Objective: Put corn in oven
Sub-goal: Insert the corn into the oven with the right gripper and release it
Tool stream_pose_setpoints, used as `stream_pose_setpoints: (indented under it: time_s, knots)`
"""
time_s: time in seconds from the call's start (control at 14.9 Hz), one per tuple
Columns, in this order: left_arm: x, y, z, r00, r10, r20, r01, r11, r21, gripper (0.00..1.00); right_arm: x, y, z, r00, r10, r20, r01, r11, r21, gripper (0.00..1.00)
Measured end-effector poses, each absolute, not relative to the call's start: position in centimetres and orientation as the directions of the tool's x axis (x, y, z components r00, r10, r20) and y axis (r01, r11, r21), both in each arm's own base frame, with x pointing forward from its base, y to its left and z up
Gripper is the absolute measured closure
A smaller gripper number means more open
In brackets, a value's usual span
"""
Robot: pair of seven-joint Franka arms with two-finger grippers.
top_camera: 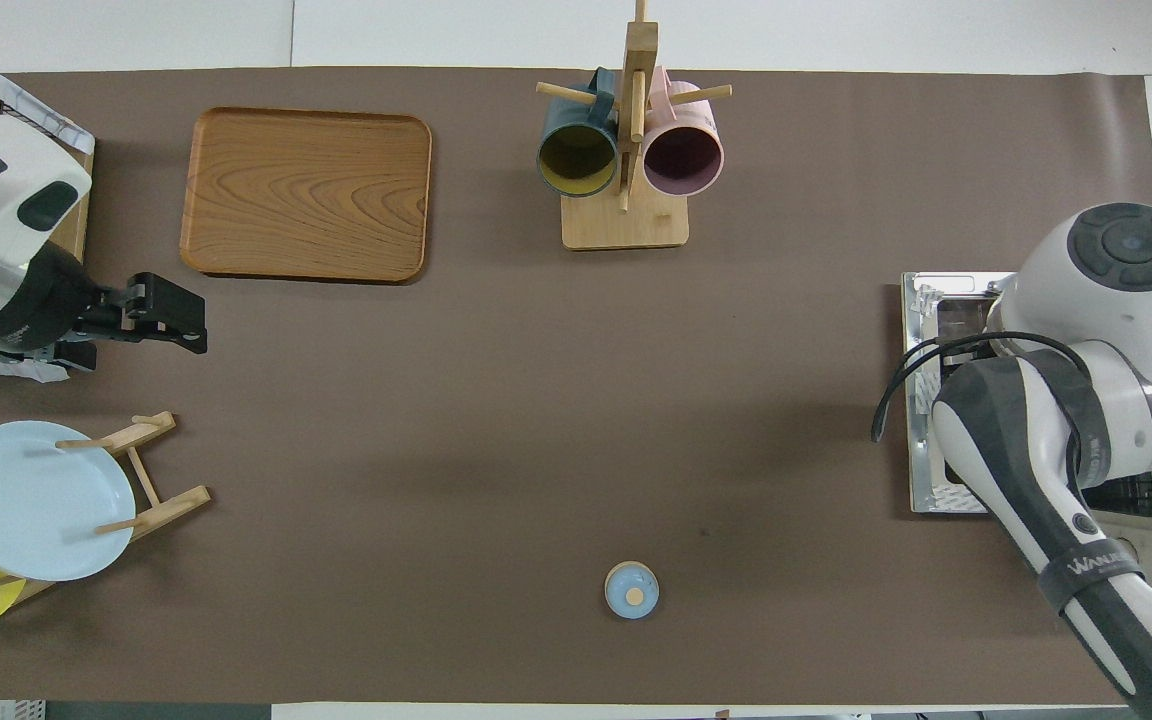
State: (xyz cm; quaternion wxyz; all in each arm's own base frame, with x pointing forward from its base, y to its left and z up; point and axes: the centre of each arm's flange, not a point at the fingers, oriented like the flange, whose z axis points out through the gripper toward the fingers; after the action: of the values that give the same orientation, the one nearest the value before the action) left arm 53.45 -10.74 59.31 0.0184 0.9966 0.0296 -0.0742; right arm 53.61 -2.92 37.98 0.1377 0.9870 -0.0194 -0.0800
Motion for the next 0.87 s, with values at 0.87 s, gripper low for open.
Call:
stream_pose_setpoints:
  time_s: [0.87]
  knots:
    - [52.4,-10.1,61.7,0.992,0.066,-0.105,0.071,-0.997,0.040,0.00,52.1,-6.1,36.8,0.992,-0.037,-0.120,-0.006,-0.968,0.249,0.97]
